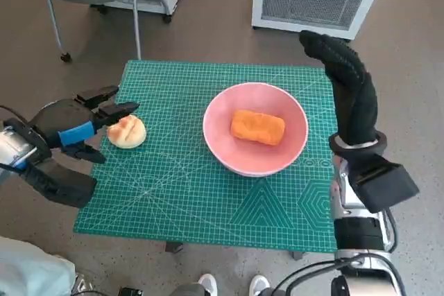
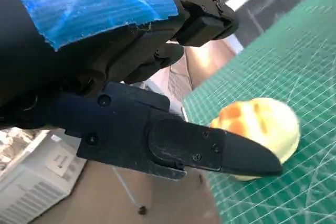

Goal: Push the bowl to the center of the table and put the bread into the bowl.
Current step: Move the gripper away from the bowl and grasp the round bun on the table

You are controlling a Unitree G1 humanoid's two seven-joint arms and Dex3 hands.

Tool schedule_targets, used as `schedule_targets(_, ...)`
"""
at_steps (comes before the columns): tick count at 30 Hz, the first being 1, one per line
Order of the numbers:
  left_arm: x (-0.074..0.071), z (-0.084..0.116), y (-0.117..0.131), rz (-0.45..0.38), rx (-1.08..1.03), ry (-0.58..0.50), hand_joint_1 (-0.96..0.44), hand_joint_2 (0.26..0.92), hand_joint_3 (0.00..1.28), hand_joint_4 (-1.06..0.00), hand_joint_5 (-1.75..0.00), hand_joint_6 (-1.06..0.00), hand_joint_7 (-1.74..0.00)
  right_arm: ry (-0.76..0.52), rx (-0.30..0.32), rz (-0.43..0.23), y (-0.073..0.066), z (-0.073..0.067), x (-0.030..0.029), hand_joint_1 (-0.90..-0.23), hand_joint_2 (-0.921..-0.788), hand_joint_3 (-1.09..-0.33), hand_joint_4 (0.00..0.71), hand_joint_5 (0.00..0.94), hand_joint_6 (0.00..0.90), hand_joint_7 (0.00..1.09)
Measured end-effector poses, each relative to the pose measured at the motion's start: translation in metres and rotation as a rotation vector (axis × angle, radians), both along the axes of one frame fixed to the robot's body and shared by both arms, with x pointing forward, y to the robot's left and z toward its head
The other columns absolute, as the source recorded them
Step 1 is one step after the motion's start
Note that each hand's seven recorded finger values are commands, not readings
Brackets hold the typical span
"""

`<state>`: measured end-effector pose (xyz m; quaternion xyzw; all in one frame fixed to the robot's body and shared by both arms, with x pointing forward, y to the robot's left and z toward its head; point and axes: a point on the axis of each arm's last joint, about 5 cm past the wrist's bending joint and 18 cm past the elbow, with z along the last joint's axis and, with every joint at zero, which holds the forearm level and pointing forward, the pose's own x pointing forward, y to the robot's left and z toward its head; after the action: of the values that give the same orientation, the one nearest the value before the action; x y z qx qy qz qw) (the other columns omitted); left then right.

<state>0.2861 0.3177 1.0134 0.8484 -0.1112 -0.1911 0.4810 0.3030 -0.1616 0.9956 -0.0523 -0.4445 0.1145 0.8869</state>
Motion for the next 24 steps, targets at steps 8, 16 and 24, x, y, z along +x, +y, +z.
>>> schedule_targets(8, 0.002, 0.0, 0.002, 0.009, -0.02, -0.015, -0.89, 0.889, 0.0, -0.12, 0.0, -0.23, 0.0, -0.002, -0.001, 0.002, 0.0, 0.001, -0.0004, -0.679, -0.921, -0.836, 0.24, 0.0, -0.001, 0.65)
schedule_targets(16, 0.005, -0.007, 0.0, 0.025, -0.066, -0.001, -0.84, 0.883, 0.0, -0.12, 0.0, -0.23, 0.0, 0.005, -0.004, 0.004, 0.0, 0.001, -0.0002, -0.681, -0.921, -0.835, 0.24, 0.0, -0.001, 0.65)
schedule_targets(24, 0.011, -0.014, -0.004, 0.07, -0.115, 0.036, -0.73, 0.833, 0.0, -0.13, 0.0, -0.23, 0.0, 0.008, -0.005, 0.005, 0.0, 0.002, -0.0002, -0.682, -0.921, -0.833, 0.24, 0.001, -0.001, 0.65)
